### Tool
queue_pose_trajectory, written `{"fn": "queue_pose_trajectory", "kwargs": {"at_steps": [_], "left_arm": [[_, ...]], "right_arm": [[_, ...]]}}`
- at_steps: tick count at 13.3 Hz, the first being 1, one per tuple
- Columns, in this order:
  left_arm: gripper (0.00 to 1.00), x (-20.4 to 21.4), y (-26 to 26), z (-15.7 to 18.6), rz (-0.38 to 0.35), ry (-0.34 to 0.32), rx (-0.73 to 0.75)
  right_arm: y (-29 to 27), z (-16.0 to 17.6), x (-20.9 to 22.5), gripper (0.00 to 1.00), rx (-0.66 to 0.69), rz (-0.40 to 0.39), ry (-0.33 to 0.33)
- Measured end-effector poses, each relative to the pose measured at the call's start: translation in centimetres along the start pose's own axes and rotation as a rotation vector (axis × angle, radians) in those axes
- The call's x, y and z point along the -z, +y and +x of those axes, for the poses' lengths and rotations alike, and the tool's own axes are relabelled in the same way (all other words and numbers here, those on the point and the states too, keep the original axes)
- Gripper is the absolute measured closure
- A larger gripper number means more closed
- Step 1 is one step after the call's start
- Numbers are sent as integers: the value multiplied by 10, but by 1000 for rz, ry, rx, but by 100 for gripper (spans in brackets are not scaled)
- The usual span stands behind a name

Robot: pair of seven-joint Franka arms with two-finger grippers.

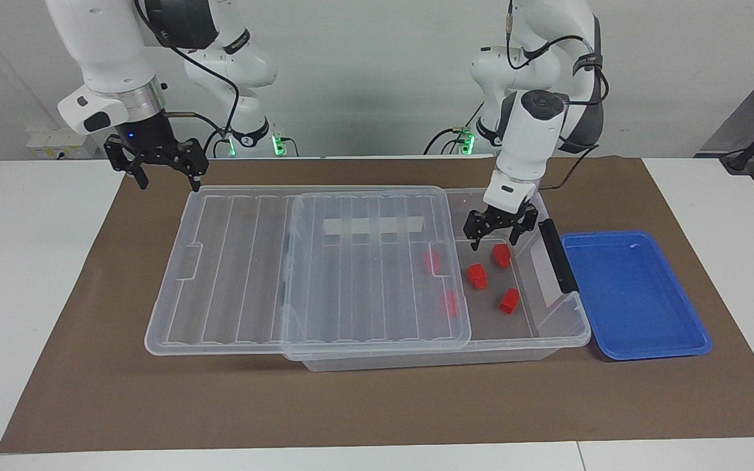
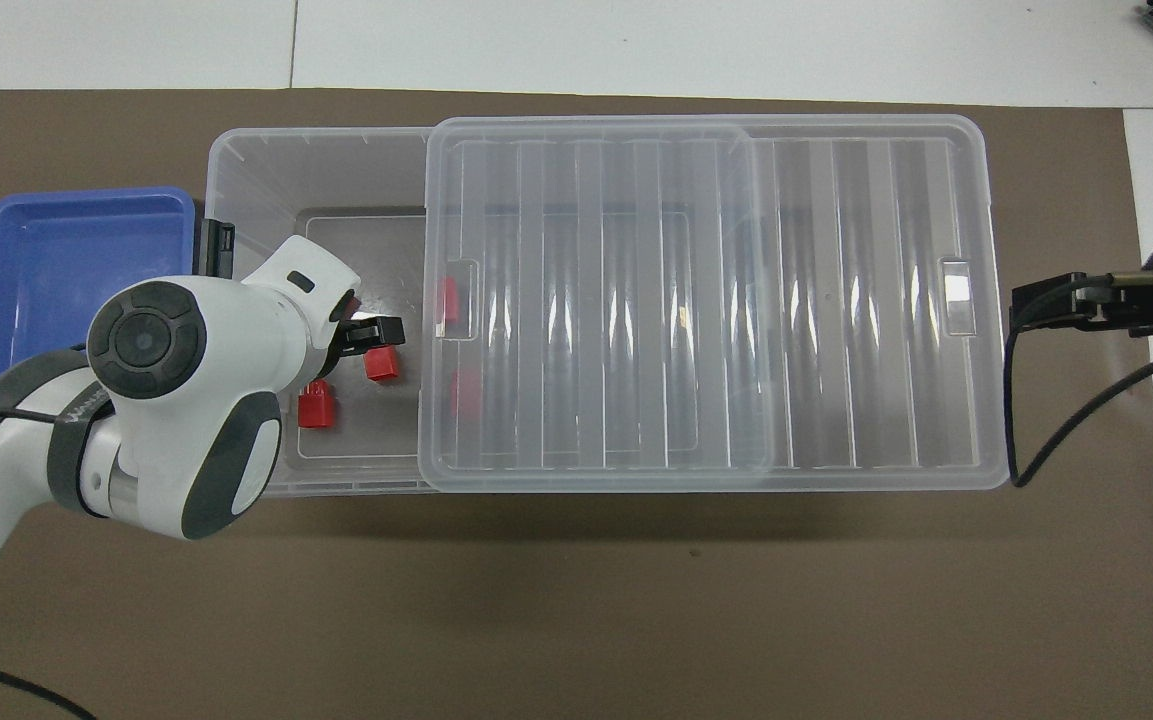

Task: Place red block in blue tray from box
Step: 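Grasp a red block with the left gripper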

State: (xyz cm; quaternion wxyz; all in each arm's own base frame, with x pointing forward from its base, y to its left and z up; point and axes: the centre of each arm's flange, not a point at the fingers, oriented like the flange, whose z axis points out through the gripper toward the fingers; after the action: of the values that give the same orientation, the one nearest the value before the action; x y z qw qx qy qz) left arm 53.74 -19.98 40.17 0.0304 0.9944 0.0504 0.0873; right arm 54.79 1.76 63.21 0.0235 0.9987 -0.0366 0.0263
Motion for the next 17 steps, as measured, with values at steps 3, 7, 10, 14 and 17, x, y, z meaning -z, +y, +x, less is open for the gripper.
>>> {"fn": "queue_pose_trajectory", "kwargs": {"at_steps": [3,7,10,14,17], "left_arm": [[0,-40,1,3,-3,-9,2],[0,-73,-2,-7,29,-43,-23],[0,-84,-2,-18,25,-41,-18],[5,-84,4,-21,22,-39,-11],[43,-84,6,-22,21,-38,-4]], "right_arm": [[7,3,5,0,-21,19,-16],[12,4,-2,0,-41,20,-40],[14,4,-2,0,-44,20,-40],[14,4,-2,0,-44,20,-40],[14,4,-2,0,-44,20,-40]]}}
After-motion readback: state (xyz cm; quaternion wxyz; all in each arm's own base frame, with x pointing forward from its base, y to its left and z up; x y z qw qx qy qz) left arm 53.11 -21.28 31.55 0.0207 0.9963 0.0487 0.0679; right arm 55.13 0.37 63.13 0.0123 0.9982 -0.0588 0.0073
